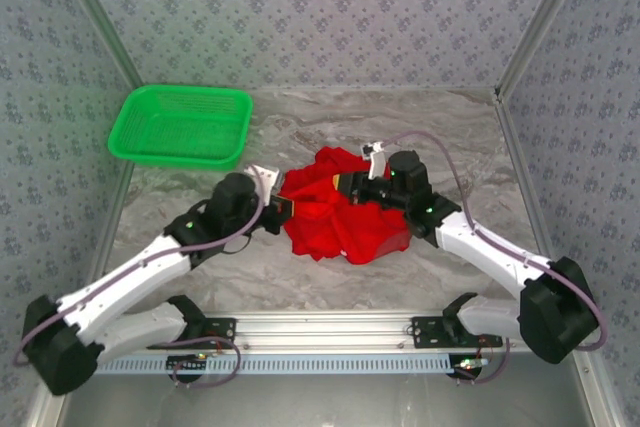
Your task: Fold the inside-out t-shirt
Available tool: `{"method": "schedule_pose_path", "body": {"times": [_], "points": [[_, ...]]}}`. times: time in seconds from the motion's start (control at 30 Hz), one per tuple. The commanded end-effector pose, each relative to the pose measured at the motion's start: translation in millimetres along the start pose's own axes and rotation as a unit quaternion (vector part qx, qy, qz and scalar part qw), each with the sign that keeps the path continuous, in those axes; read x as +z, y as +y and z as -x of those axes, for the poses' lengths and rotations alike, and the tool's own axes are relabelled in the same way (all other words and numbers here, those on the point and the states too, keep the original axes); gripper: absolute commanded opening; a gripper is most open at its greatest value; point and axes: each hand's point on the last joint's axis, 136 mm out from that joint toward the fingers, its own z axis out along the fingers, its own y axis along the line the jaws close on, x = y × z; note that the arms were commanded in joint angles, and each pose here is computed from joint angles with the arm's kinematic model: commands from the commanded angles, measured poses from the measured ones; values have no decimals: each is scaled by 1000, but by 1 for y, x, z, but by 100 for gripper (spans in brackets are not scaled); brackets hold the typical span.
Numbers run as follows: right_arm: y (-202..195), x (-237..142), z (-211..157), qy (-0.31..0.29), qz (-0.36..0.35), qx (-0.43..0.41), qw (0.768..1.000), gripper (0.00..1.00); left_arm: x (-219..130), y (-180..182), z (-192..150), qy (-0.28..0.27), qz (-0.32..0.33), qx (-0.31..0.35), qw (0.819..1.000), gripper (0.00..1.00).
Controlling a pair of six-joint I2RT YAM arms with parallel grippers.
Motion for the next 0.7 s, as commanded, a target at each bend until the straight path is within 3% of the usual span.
{"method": "schedule_pose_path", "body": {"times": [0.0, 0.2, 0.3, 0.37, 0.47, 0.53, 0.67], "points": [[-19, -16, 23, -31, -70, 18, 997, 0, -32, -52, 24, -81, -163, 41, 982, 0], [-18, -18, 21, 0, -83, -3, 997, 0, -57, -78, 22, -102, -286, 57, 951, 0], [-14, -18, 11, 29, -69, -29, 997, 0, -53, -74, 26, -104, -272, 52, 955, 0], [-6, -19, 6, 42, -41, -46, 997, 0, -43, -56, 29, -102, -216, 36, 970, 0], [11, -23, 5, 39, 6, -74, 996, 0, -23, -1, 30, -87, -54, -13, 995, 0], [22, -27, 8, 27, 30, -96, 995, 0, -15, 30, 24, -65, 28, -35, 997, 6], [36, -29, 7, 20, 66, -105, 992, 0, -3, 53, 11, -22, 90, -39, 995, 15]]}}
